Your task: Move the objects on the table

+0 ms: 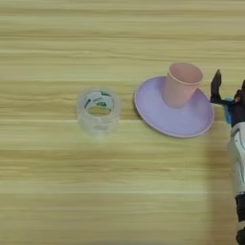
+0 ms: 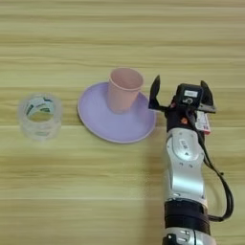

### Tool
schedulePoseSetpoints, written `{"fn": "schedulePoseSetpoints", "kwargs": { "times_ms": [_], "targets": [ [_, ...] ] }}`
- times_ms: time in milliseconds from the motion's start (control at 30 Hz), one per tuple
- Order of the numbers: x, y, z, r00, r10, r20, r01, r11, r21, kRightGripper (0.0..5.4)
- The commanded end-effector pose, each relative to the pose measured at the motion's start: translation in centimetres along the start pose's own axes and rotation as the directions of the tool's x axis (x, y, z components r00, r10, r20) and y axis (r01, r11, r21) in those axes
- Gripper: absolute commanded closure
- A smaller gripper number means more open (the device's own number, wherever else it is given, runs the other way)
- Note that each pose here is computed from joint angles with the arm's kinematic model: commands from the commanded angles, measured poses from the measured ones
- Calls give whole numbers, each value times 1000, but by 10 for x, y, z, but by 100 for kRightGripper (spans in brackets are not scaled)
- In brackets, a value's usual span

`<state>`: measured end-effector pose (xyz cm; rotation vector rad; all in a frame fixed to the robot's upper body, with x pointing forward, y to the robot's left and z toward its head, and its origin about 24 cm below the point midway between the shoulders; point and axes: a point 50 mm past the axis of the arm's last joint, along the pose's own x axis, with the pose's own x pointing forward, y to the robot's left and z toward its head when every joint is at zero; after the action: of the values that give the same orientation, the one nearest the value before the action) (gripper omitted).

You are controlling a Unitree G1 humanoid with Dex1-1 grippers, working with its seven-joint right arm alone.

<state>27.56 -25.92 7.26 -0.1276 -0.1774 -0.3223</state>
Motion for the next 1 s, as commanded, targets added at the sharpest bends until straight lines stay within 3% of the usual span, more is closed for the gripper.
{"fn": "schedulePoseSetpoints", "kwargs": {
  "times_ms": [33,1000],
  "targets": [
    [18,-2,28,991,-18,133,20,1000,-14,2],
    [21,-9,23,993,-19,115,21,1000,-19,2]
  ]
}}
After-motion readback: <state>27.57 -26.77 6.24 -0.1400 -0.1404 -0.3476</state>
